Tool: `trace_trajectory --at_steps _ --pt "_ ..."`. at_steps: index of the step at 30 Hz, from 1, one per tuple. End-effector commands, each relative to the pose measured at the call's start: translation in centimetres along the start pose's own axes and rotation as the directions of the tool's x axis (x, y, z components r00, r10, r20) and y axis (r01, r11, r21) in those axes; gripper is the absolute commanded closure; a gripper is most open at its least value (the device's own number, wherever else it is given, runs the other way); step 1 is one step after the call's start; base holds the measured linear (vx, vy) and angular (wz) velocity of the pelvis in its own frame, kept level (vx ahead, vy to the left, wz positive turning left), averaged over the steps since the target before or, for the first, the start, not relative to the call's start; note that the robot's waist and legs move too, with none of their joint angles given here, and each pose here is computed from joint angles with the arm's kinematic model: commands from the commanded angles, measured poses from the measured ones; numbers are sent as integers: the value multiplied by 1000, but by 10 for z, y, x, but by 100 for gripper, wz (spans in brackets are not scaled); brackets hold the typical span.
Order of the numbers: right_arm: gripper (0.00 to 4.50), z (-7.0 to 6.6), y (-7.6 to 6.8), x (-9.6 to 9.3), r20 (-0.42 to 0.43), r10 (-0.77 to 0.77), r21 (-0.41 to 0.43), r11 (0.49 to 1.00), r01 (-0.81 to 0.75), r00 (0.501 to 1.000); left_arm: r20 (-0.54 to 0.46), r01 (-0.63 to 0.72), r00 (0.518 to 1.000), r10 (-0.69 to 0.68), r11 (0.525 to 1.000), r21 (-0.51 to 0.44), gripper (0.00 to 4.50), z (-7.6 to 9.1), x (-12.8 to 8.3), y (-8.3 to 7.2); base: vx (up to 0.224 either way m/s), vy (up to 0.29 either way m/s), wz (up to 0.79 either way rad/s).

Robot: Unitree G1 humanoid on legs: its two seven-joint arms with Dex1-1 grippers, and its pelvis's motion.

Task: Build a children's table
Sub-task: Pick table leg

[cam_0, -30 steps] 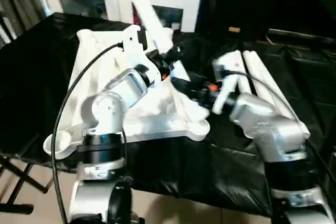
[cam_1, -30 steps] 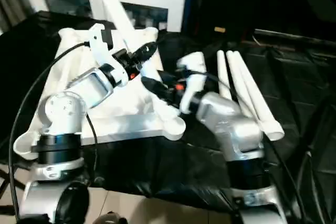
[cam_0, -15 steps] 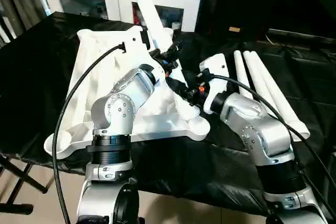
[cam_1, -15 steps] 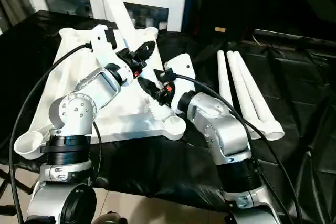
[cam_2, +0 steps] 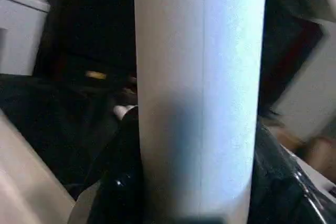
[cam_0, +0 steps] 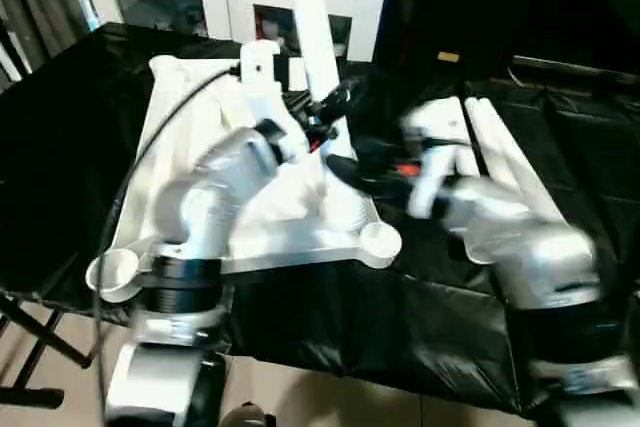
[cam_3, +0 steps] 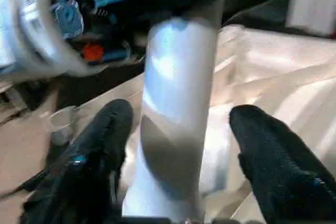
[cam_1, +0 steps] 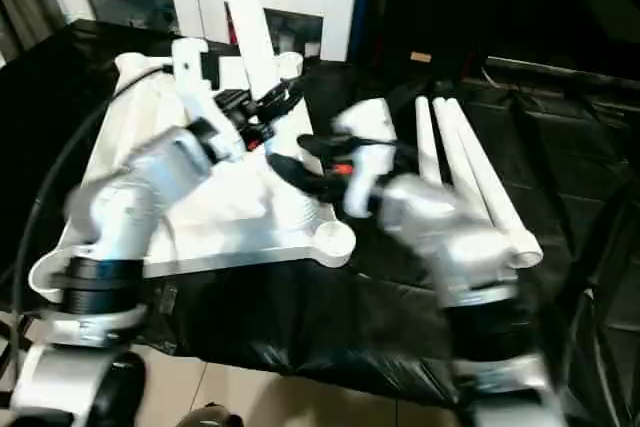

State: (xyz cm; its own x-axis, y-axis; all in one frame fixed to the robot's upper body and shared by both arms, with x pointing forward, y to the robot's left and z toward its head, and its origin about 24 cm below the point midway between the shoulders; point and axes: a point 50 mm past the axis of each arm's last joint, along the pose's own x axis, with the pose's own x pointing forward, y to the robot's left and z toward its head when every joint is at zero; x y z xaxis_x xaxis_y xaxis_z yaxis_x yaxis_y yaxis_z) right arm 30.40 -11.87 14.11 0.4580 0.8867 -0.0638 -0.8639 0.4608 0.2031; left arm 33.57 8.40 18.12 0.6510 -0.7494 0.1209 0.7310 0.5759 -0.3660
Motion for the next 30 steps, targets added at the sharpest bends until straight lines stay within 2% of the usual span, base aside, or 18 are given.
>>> trace_trajectory --at_steps 1,4,11,16,20,26,30 --pt "105 6 2 -3 -10 75 4 997 -75 997 -26 113 993 -113 993 -23 262 1 1 -9 0 0 0" --pt "103 7 2 -6 -37 123 29 992 -122 992 -39 172 984 -173 985 -34 262 4 -1 -13 0 0 0" --pt "103 6 8 -9 -96 257 70 965 -251 962 -40 366 927 -373 923 -117 263 12 -3 -27 0 0 0" --pt "103 6 13 -10 -102 330 113 941 -319 938 -22 463 882 -471 874 -151 263 14 -6 -35 0 0 0" --pt "103 5 18 -10 -96 401 149 911 -385 911 -31 551 826 -563 817 -170 263 13 -9 -45 0 0 0" --pt "103 3 24 -10 -88 463 189 877 -442 882 -41 590 794 -607 784 -190 264 11 -10 -49 0 0 0" --pt "150 0 25 -10 -104 481 200 867 -455 870 -57 603 780 -623 773 -197 264 9 -9 -52 0 0 0"
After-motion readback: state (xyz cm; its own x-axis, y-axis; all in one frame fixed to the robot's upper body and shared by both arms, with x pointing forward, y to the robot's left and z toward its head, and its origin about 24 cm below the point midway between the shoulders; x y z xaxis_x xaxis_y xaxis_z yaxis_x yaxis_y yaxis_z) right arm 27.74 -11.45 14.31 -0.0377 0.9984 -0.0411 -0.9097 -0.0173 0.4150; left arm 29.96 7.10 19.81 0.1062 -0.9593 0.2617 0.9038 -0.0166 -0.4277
